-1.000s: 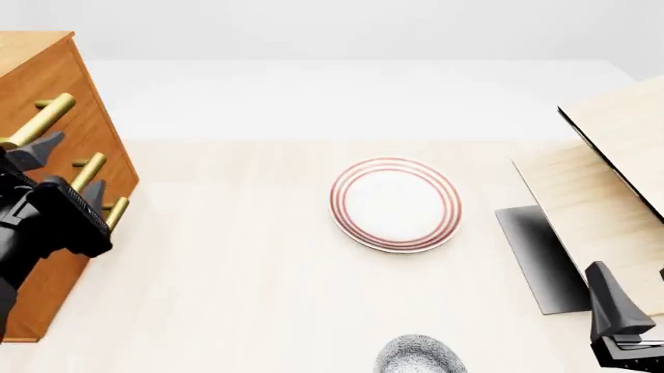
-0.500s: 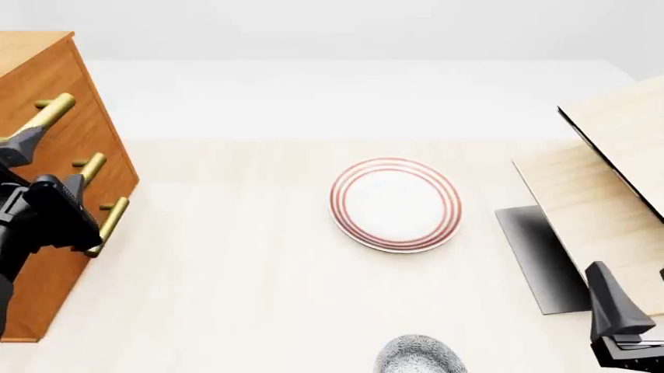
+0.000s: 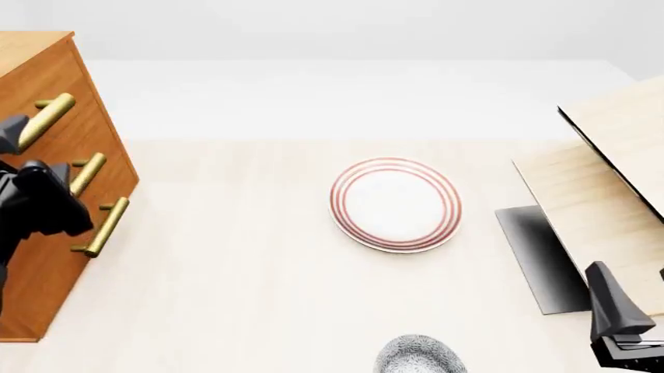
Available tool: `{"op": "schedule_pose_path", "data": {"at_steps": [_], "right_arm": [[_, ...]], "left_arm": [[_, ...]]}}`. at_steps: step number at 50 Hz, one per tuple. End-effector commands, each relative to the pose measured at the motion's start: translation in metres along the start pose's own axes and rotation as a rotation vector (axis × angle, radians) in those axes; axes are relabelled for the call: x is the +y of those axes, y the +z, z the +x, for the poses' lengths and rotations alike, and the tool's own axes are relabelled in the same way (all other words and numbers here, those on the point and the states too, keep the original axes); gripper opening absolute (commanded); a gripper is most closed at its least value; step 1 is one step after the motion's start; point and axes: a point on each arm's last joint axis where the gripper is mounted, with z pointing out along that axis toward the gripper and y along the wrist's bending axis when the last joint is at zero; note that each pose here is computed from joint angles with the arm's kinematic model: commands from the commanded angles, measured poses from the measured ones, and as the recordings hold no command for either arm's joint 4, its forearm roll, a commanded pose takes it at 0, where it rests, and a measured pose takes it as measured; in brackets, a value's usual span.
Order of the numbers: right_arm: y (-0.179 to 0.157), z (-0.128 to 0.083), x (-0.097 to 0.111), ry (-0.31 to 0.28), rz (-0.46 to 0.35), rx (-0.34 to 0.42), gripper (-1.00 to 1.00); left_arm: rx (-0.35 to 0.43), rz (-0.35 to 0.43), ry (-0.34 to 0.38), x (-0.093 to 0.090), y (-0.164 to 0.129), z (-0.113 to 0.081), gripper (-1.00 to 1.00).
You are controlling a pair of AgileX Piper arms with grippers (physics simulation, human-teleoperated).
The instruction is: Open the top drawer of the cabinet and put the bowl in it.
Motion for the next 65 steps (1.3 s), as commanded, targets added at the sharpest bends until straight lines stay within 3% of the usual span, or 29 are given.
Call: {"op": "schedule_pose_path", "data": {"at_steps": [1,25,44,45,65], "right_arm": [[0.000,0.000,0.000,0.000,0.000,-0.001,1.00],[0.000,0.000,0.000,0.000,0.000,-0.001,1.00],[0.000,0.000,0.000,0.000,0.000,-0.001,1.00],[0.000,0.000,0.000,0.000,0.000,-0.001,1.00],[0.000,0.000,0.000,0.000,0.000,-0.001,1.00]], "left_arm": [[0.020,-0.005,-0.003,-0.001,0.009,0.005,1.00],[0.079,-0.005,-0.015,-0.007,0.030,0.021,1.00],[0.111,-0.011,-0.024,-0.005,0.030,0.029,1.00],[0.110,-0.014,-0.026,-0.005,0.029,0.029,-1.00],[0.062,-0.012,-0.006,-0.001,0.012,0.015,-1.00]]}}
